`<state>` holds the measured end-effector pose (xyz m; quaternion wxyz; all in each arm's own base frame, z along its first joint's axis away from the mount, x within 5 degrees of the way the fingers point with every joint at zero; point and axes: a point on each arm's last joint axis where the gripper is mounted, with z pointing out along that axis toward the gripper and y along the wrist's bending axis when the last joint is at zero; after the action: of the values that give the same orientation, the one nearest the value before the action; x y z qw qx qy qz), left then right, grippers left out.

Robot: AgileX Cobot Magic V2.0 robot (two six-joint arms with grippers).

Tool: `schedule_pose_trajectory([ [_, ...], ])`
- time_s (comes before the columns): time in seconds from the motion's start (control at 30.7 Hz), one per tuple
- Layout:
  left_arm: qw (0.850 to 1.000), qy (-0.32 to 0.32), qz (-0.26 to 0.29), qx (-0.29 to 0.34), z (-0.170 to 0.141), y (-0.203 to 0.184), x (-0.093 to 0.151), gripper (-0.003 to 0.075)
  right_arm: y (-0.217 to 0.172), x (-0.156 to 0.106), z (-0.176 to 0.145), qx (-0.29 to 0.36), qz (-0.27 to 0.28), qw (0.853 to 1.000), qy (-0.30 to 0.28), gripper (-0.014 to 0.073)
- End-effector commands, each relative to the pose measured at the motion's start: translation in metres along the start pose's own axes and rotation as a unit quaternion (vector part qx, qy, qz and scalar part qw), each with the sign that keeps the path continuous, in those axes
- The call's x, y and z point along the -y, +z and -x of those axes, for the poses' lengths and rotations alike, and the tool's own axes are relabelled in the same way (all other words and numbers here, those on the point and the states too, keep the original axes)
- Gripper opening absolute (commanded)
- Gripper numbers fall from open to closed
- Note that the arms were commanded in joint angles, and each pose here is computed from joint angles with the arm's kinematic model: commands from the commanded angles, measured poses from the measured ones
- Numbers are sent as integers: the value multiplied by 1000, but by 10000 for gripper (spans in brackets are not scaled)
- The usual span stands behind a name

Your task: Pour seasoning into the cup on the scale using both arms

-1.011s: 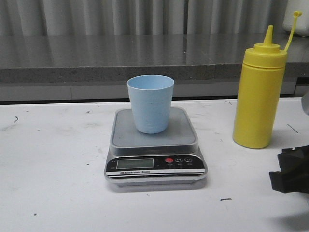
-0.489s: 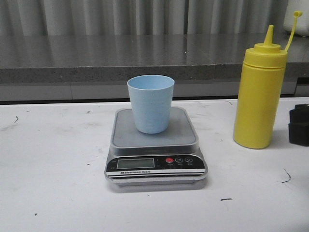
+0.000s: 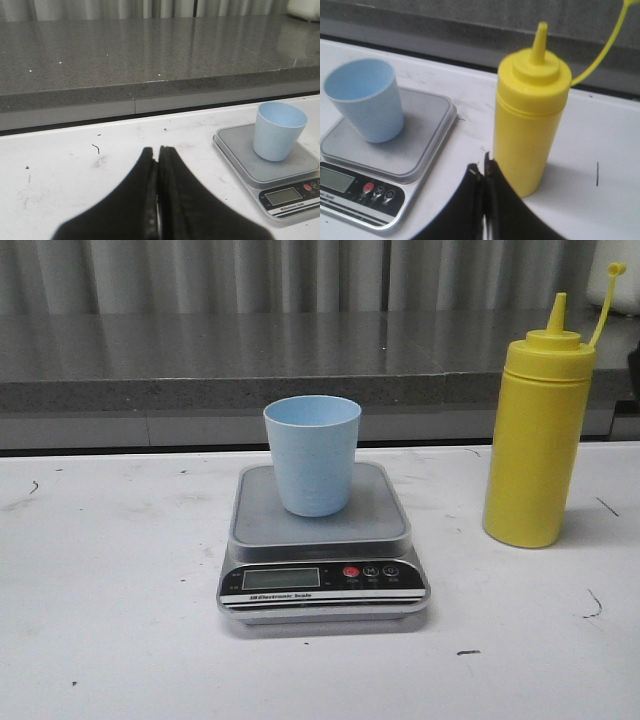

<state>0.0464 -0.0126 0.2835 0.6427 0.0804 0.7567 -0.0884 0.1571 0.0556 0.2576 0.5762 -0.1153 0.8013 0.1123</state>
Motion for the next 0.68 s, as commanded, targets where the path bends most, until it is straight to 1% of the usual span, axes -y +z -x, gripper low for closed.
schedule_pose_trajectory([
  [0.0,999,-10,-1,46,15,-2,0,-20,-24,-1,29,54,4,998,-15,-115],
  [0.2,999,-10,-1,46,15,-2,0,-20,-54,-2,28,81,12,997,-15,-115],
  [0.29,999,-10,-1,46,15,-2,0,-20,-69,-2,24,110,13,994,-16,-115],
  [0.42,999,-10,-1,46,15,-2,0,-20,-86,-2,13,143,14,989,-16,-115],
  [0.59,999,-10,-1,46,15,-2,0,-20,-98,-1,-4,164,16,986,-16,-115],
  [0.65,999,-10,-1,46,15,-2,0,-20,-103,-1,-5,179,16,984,-16,-115],
])
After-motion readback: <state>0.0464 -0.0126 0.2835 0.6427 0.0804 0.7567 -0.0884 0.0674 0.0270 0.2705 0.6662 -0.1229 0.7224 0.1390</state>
